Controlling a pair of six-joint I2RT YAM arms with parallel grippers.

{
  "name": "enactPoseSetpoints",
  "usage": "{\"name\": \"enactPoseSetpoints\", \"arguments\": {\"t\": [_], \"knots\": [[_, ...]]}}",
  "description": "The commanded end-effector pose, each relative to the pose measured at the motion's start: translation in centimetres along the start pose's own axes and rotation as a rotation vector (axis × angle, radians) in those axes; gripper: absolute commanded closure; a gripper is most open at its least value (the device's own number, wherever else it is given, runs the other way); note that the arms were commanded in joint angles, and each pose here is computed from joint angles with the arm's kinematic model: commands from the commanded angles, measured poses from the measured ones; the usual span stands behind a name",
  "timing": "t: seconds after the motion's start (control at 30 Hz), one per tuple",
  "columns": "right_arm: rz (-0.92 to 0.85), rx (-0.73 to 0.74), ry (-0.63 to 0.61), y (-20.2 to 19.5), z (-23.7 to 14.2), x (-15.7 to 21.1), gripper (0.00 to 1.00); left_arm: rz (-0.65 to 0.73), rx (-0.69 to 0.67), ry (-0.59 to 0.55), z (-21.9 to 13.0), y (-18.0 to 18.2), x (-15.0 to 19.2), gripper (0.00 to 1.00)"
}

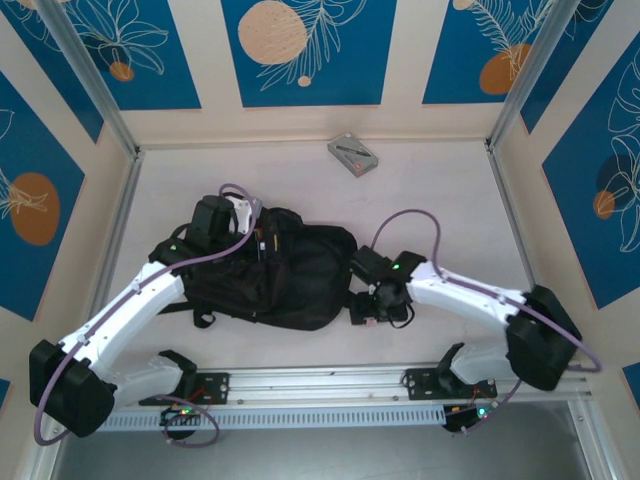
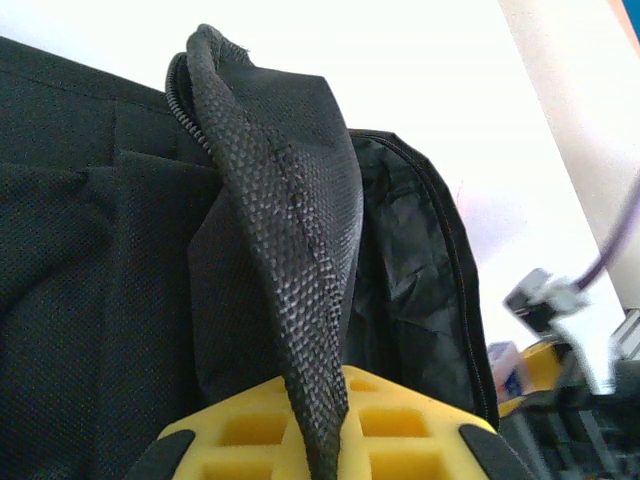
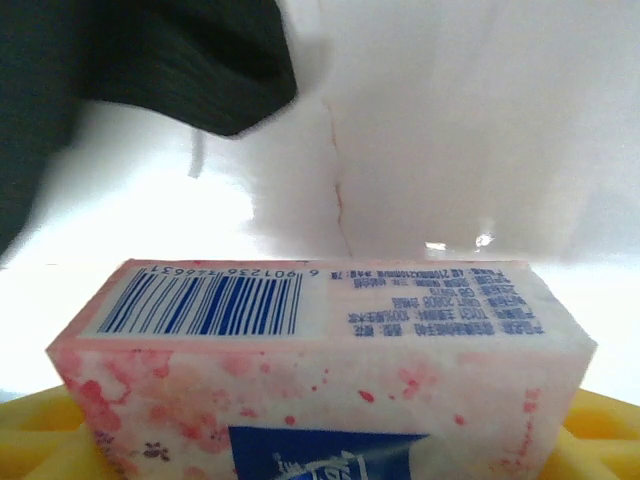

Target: Pack books, pencil case, and school supplies into a backpack

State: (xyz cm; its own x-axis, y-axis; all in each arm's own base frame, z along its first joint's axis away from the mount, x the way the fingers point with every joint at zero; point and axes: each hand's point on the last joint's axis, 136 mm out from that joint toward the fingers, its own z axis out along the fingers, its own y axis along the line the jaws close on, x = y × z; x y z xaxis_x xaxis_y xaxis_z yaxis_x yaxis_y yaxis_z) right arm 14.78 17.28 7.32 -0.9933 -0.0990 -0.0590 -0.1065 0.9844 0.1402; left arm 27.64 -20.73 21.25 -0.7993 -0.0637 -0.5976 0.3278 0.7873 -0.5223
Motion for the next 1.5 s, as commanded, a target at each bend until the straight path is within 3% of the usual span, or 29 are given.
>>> {"name": "enactPoseSetpoints", "arguments": {"t": [0.0,0.13,0.23,0.43,0.57,0.67,0.77,0.83,1.1,1.2,1.3,1.47], "knots": [[-0.025,-0.038,-0.145,0.4,-5.4,-2.3,0.29,-0.003,0.009,-0.026,-0.1,0.1,-0.6,1.0],[-0.082,-0.234,-0.277,5.1,-10.6,-5.9,0.28,0.001,0.0,-0.031,-0.2,0.2,-0.7,1.0],[-0.115,-0.319,-0.289,8.3,-11.9,-8.0,0.27,0.004,-0.005,-0.034,-0.3,0.2,-0.8,1.0],[-0.147,-0.34,-0.239,12.1,-9.0,-11.6,0.15,0.003,-0.003,-0.048,-0.5,0.2,-1.1,1.0],[-0.134,-0.256,-0.245,11.7,-7.4,-13.9,0.03,0.002,-0.001,-0.047,-0.6,0.2,-1.1,1.0],[-0.126,-0.209,-0.359,10.2,-8.8,-16.5,0.01,0.0,-0.007,-0.048,-0.6,0.4,-1.0,1.0],[-0.04,-0.255,-0.469,7.6,-10.0,-21.4,0.01,-0.004,-0.001,-0.044,-0.3,0.3,-1.1,1.0],[0.019,-0.319,-0.475,6.2,-9.3,-25.7,0.01,-0.01,0.004,-0.032,0.0,0.3,-1.0,1.0],[0.176,-0.115,-0.493,-3.8,-5.0,-41.0,0.01,0.008,-0.044,-0.017,0.5,1.5,-0.6,1.0],[0.214,-0.124,-0.489,-6.1,-2.9,-44.8,0.0,0.009,-0.04,-0.01,0.9,1.6,-0.4,1.0],[0.213,-0.149,-0.582,-7.3,-2.6,-48.1,0.01,0.006,-0.031,0.007,1.4,1.6,-0.2,1.0],[0.258,-0.273,-0.619,-8.0,-0.6,-50.7,0.01,-0.004,-0.012,0.029,2.2,1.7,0.3,1.0]]}}
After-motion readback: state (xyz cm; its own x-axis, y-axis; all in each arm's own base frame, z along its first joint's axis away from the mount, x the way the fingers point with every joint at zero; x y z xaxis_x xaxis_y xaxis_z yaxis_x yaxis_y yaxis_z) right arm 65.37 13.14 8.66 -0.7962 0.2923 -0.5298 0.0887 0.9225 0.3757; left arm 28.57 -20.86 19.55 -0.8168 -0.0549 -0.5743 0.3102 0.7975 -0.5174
